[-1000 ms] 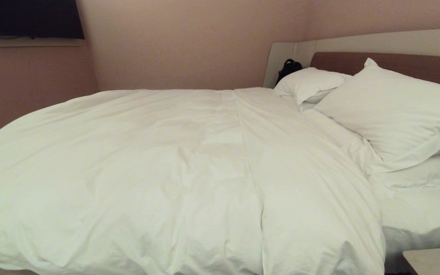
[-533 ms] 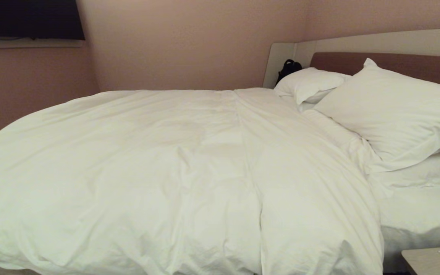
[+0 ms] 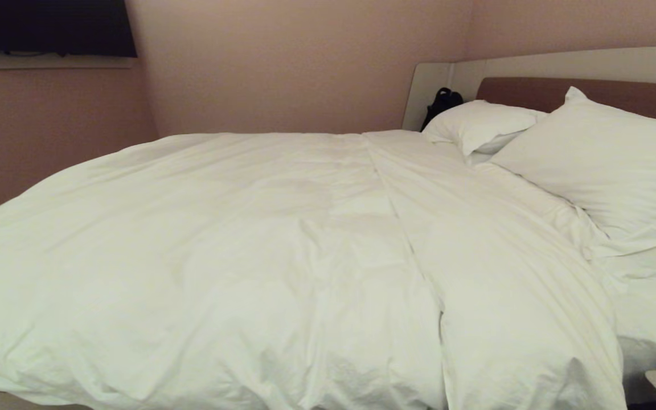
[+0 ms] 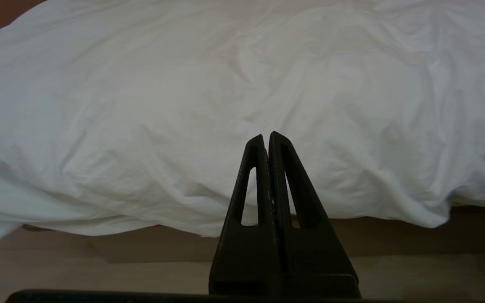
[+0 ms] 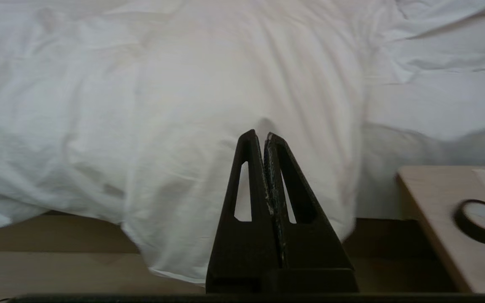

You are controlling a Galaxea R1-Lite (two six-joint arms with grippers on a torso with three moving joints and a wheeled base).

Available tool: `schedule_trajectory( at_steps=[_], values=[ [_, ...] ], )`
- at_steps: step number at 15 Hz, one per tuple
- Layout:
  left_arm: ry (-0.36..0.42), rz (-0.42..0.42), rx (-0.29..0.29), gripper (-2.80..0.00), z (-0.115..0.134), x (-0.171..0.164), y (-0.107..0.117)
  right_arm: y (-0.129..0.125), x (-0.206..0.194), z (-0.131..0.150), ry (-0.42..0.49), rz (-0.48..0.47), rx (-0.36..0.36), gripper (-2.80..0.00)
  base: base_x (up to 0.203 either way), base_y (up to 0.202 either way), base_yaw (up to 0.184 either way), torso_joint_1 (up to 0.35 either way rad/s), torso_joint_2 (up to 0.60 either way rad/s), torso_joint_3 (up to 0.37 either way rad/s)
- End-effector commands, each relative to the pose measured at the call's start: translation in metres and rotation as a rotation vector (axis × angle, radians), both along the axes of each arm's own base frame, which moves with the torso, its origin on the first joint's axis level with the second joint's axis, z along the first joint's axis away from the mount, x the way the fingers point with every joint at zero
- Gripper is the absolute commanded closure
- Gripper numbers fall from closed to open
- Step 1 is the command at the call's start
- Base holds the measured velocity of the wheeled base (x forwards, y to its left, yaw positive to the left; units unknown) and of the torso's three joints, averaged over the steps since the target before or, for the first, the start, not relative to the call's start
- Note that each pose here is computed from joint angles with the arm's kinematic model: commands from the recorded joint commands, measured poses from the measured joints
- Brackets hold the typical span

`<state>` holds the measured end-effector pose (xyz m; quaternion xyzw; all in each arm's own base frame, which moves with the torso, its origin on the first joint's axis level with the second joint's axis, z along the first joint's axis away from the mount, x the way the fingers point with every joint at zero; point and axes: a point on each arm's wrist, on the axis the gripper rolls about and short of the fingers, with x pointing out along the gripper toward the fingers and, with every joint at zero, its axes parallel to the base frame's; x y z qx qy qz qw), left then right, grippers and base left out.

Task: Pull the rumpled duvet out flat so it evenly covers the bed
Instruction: Flatten the corners of the folded blanket

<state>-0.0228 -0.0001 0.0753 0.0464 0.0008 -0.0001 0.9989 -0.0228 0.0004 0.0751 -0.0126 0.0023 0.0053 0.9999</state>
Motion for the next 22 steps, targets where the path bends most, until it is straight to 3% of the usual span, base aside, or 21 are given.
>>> schedule_trajectory(
  at_steps=[1,22],
  values=[
    [0.003,0.000,0.001,0.00,-0.0001,0.0001,0.0000,0.0000,0.0000,0.0000,0.000,0.000,0.000,0.00,0.000,0.196,0.001,0.007,0.00,0.002],
    [0.001,0.001,-0.001,0.00,0.0001,0.0001,0.0000,0.0000,0.0000,0.0000,0.000,0.000,-0.001,0.00,0.000,0.194,0.000,0.003,0.00,0.002]
  ],
)
